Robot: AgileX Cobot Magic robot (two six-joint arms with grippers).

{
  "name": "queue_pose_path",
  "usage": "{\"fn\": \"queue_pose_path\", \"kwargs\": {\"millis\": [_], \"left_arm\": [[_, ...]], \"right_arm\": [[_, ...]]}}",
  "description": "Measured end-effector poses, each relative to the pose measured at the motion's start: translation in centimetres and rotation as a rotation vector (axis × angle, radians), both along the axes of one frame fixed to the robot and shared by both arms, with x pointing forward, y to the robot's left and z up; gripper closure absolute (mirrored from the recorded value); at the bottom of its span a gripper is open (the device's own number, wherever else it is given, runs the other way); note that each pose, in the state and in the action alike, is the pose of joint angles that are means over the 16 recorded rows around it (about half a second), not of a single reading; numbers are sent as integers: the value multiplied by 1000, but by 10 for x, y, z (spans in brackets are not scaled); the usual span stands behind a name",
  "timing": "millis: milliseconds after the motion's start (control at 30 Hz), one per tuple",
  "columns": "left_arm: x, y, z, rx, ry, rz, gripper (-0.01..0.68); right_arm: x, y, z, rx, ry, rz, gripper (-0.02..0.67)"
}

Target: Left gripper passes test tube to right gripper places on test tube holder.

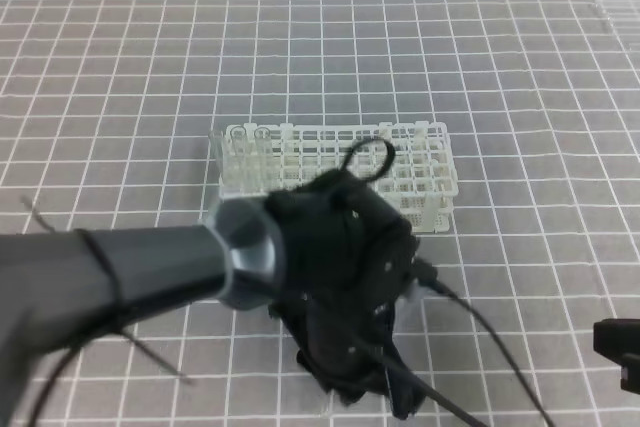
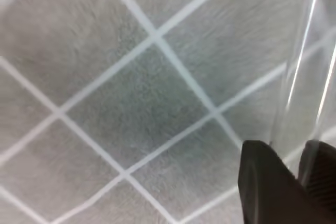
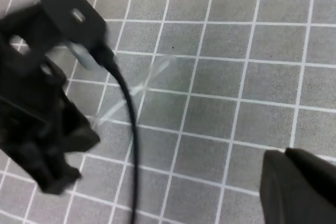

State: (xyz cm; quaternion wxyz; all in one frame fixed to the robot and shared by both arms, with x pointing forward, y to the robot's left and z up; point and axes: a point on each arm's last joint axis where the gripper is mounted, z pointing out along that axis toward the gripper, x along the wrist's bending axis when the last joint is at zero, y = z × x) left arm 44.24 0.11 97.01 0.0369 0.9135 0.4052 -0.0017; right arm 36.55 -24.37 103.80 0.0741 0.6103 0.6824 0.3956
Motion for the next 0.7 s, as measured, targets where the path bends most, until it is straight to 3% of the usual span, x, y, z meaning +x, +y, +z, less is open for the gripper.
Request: {"fn": "queue_pose_path", "kwargs": {"millis": [333, 500, 700], "left_arm": [[-6, 17, 57, -201, -177, -49, 614], [-15, 46, 72, -311, -277, -31, 614], [-32, 93, 71, -451, -386, 44, 614]], "right_arm": [[-3, 3, 8, 19, 37, 37, 662], [-3, 6, 16, 47, 45, 55, 662], [5, 15, 26, 83, 65, 100, 662]]}}
